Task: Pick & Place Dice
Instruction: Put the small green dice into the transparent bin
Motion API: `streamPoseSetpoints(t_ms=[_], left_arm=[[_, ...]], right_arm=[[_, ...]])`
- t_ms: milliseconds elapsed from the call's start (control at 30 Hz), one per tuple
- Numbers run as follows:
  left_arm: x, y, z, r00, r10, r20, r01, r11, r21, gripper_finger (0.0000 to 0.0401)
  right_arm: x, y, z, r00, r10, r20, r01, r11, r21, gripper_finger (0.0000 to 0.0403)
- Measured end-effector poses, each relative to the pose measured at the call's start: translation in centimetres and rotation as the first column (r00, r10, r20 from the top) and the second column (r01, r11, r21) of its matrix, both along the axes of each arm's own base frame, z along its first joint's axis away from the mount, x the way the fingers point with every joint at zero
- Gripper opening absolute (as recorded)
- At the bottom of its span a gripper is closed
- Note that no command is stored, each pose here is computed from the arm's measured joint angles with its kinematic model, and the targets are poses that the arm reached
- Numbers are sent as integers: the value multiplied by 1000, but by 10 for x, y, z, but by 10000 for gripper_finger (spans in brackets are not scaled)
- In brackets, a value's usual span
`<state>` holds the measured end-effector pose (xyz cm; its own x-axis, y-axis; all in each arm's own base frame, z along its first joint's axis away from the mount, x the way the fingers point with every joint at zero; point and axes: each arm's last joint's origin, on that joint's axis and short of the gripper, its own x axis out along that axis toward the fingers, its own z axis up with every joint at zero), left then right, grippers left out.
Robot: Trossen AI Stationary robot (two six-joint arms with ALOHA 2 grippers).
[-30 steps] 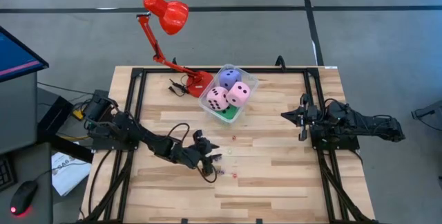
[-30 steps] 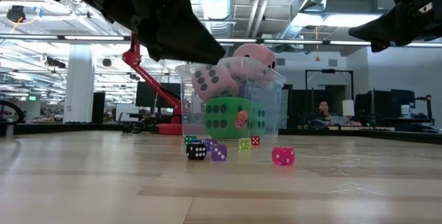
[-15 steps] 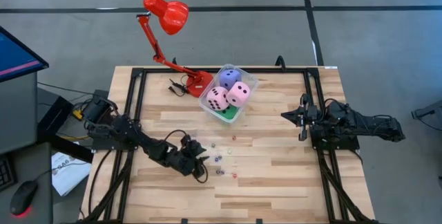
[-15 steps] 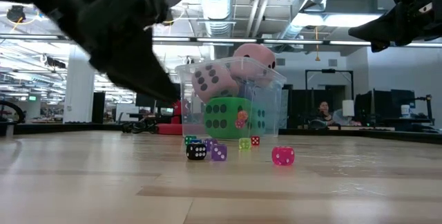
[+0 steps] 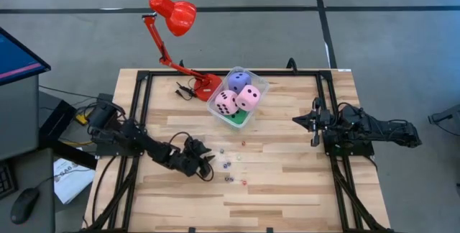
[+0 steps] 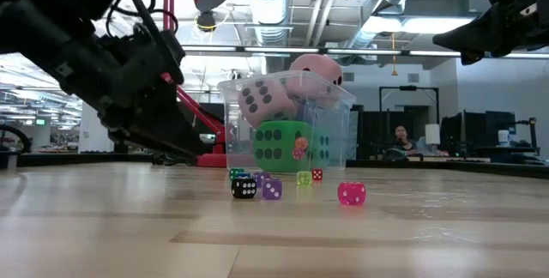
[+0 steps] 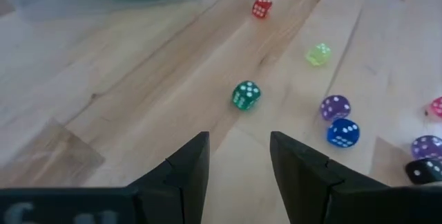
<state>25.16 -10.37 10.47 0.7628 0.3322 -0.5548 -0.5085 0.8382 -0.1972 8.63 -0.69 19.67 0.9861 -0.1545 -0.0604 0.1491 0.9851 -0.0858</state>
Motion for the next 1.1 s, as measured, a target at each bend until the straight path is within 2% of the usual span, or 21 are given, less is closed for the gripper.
streamPoseSetpoints(t_ms=[200,433,567,833,1100], left_arm=[[6,-3,-20,1000,1,10,-1,1000,-5,144],[14,-6,-40,996,30,87,-29,1000,-6,144],[14,-6,-35,996,29,89,-28,1000,-6,144],[13,-5,-16,996,-49,79,41,995,96,144],[14,-5,4,989,-70,127,54,991,125,144]], right_arm=[[0,0,0,1000,0,0,0,1000,0,8],[0,0,0,1000,0,0,0,1000,0,8],[0,0,0,1000,0,1,0,1000,0,8],[0,0,0,1000,0,1,0,1000,0,8],[0,0,0,1000,0,1,0,1000,0,8]])
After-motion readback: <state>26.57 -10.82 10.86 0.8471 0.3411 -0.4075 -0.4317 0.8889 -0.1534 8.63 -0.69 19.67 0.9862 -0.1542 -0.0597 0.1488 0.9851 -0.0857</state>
